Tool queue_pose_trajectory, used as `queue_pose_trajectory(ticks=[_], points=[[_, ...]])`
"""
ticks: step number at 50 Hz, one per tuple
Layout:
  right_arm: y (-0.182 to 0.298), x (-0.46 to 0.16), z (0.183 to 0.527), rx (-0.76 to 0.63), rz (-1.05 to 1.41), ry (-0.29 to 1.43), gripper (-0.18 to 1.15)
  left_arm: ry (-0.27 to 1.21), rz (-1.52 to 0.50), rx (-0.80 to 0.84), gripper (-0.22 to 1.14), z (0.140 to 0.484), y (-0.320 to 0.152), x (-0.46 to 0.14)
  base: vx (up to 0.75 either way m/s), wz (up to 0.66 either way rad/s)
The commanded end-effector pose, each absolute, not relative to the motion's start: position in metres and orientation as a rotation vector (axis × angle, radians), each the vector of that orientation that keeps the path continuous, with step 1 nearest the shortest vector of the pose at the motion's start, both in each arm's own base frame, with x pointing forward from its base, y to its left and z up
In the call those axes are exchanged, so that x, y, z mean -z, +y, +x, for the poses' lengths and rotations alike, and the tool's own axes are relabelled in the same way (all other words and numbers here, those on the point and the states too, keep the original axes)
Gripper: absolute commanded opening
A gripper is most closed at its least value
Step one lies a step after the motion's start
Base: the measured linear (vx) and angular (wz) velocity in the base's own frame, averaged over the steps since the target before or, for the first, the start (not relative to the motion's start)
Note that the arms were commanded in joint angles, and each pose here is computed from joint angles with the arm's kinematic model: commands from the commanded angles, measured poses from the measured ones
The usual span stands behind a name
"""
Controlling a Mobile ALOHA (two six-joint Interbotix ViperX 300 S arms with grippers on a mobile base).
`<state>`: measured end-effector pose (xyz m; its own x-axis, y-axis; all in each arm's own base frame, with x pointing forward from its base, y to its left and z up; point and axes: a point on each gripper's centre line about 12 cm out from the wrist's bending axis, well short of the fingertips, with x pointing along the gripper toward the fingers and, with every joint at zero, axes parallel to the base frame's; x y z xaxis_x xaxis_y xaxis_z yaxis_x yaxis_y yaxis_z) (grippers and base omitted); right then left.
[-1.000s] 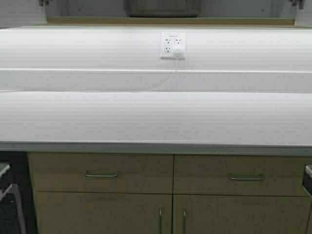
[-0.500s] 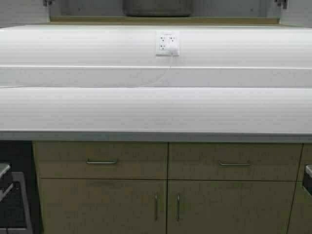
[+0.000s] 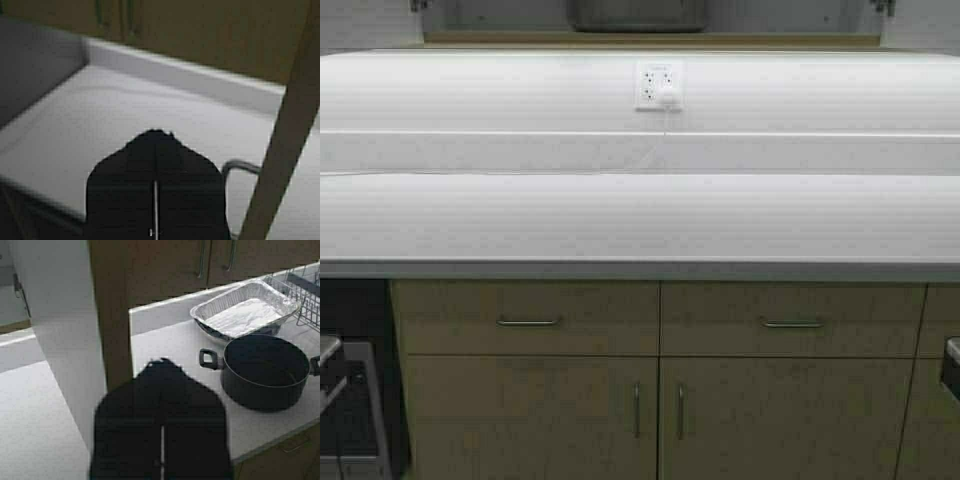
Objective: Open the cabinet, put the pot inside, then close it
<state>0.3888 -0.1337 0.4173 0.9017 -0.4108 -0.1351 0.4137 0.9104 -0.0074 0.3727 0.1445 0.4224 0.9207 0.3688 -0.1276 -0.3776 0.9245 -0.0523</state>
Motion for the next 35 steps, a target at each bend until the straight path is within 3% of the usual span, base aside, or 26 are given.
queue_pose_trajectory(ticks=[1, 22, 35], points=[[-0.143, -0.434, 0.409, 0.429, 0.021, 0.088, 0.07, 0.081, -0.072, -0.383, 0.05, 0.392, 0.152, -0.433, -0.03, -0.01], [-0.154, -0.417, 0.454, 0.419, 0.093, 0.104, 0.07, 0.076, -0.090, -0.300, 0.04, 0.439, 0.131, -0.423, 0.00, 0.00], [-0.099, -0.432, 0.441, 0.303, 0.059, 0.078, 0.07, 0.094, -0.092, -0.169, 0.04, 0.447, 0.072, -0.422, 0.00, 0.00]])
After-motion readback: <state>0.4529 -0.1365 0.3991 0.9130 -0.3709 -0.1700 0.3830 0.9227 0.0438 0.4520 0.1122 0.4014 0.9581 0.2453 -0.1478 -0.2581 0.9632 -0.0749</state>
